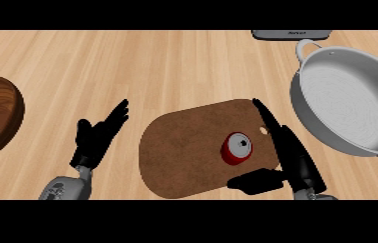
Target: Pick the can from the cutting board and place it in the pot
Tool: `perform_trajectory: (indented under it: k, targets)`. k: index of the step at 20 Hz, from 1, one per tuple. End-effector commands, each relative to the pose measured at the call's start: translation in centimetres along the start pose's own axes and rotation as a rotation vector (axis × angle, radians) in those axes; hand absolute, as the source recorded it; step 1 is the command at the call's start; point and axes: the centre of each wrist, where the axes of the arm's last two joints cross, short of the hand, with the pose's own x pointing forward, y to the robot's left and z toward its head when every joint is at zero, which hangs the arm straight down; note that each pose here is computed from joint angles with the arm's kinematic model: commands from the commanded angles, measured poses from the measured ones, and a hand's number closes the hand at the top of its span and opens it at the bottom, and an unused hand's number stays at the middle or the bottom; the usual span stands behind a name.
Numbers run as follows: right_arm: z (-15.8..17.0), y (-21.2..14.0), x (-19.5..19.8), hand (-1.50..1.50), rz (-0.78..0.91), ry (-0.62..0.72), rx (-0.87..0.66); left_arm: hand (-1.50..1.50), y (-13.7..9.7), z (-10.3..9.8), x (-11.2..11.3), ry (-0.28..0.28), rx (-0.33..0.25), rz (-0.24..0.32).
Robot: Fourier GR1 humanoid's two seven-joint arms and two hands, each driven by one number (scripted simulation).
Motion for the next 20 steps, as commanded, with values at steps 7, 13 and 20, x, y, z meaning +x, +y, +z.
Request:
perform_trajectory:
  k: [7,13,20]
  targets:
    - [-0.2,-0.5,-4.7,-1.50,-0.179,-0.072,0.059,0.00,-1.1,0.2,0.5,-0.006,-0.012,0.017]
    - [-0.8,2.0,-6.3,-1.50,-0.332,-0.142,0.081,0.00,-0.1,0.0,-0.4,0.015,0.012,-0.002]
    - [-2.1,3.6,-7.6,-1.50,-0.431,-0.090,0.098,0.00,-0.6,0.7,-0.7,0.000,-0.014,-0.007]
